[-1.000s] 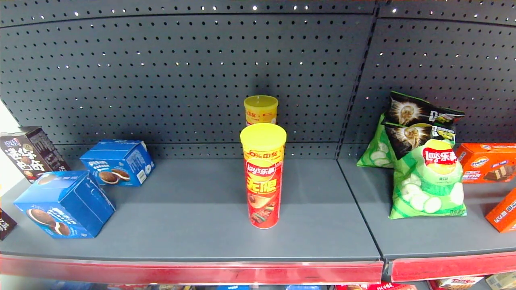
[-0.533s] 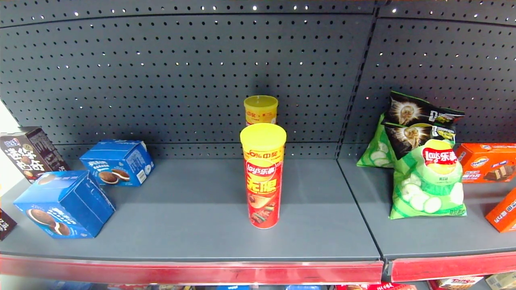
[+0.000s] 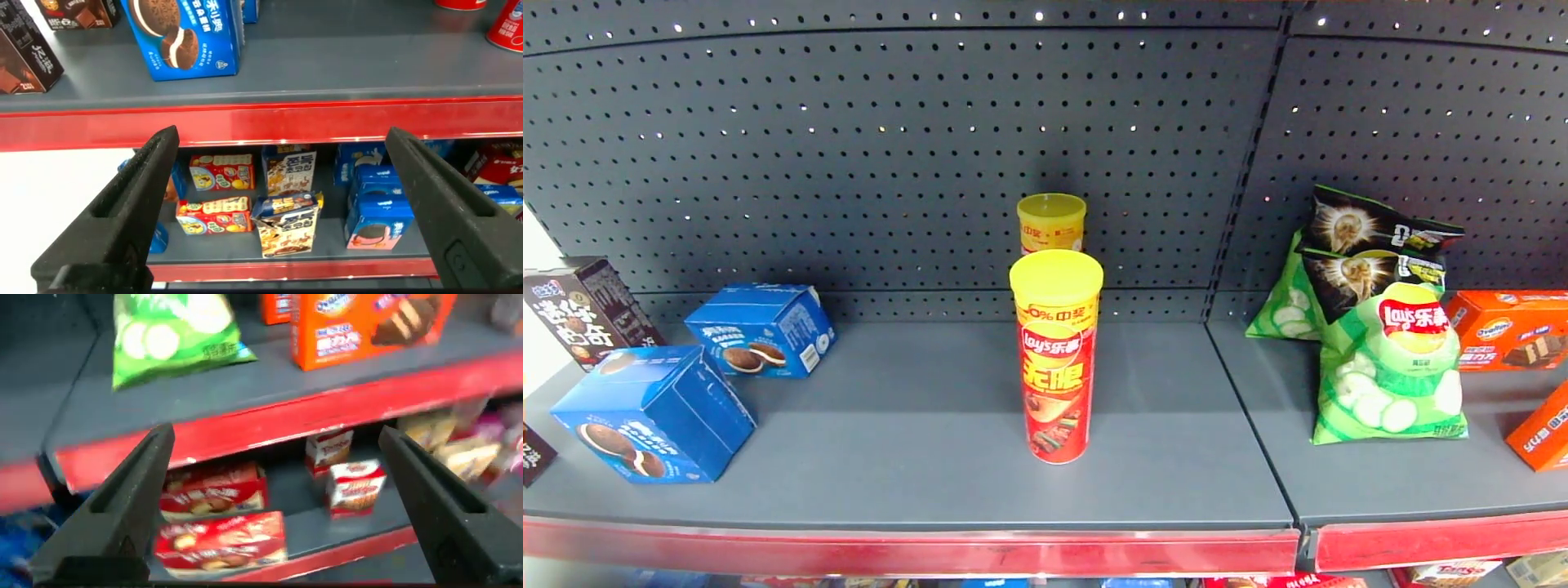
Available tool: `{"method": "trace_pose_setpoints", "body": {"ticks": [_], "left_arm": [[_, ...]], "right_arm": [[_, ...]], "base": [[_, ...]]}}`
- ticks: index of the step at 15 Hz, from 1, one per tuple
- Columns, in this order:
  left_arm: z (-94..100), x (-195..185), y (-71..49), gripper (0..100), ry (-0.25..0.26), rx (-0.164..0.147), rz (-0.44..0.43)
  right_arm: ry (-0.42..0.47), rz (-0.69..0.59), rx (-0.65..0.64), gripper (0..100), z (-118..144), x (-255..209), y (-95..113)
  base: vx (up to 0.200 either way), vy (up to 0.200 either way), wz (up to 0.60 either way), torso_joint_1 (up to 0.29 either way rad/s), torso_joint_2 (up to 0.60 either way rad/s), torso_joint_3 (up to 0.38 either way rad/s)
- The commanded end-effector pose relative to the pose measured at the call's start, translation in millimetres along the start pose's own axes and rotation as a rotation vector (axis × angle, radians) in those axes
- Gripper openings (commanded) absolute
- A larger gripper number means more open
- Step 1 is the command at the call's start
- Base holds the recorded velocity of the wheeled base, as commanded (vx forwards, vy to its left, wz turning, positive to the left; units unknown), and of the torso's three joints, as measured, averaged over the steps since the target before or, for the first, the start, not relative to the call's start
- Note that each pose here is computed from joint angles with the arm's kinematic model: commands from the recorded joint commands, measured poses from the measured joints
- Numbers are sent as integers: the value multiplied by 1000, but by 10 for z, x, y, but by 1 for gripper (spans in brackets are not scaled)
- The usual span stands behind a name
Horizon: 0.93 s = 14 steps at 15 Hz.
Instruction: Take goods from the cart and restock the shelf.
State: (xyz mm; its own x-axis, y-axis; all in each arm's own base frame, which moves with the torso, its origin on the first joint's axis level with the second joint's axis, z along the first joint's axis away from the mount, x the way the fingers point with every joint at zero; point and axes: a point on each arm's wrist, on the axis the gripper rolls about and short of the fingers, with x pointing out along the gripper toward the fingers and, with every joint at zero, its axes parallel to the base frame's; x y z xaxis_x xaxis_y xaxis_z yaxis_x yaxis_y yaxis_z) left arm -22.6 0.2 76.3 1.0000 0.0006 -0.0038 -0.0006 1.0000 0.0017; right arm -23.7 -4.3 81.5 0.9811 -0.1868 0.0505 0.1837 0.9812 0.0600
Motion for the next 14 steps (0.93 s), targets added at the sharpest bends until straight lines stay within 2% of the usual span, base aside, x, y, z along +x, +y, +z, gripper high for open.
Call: {"method": "trace_pose_setpoints", "body": {"ticks": [1,3,4,5,6,14], "left_arm": [[0,0,0,100,-1,0,1],[0,0,0,100,-1,0,1],[0,0,0,100,-1,0,1],[0,0,0,100,-1,0,1],[0,0,0,100,-1,-2,2],[0,0,0,100,-1,-2,2]], "right_arm": [[1,-4,11,100,-6,2,-1],[-6,-36,24,100,-3,3,-8],[3,5,3,100,-5,1,1],[55,171,-45,100,-58,-3,35],[74,213,-84,100,-67,-8,42],[65,199,-63,100,-69,-5,41]], "base": [[0,0,0,0,0,0],[0,0,0,0,0,0],[0,0,0,0,0,0],[0,0,0,0,0,0],[0,0,0,0,0,0],[0,0,0,0,0,0]]}}
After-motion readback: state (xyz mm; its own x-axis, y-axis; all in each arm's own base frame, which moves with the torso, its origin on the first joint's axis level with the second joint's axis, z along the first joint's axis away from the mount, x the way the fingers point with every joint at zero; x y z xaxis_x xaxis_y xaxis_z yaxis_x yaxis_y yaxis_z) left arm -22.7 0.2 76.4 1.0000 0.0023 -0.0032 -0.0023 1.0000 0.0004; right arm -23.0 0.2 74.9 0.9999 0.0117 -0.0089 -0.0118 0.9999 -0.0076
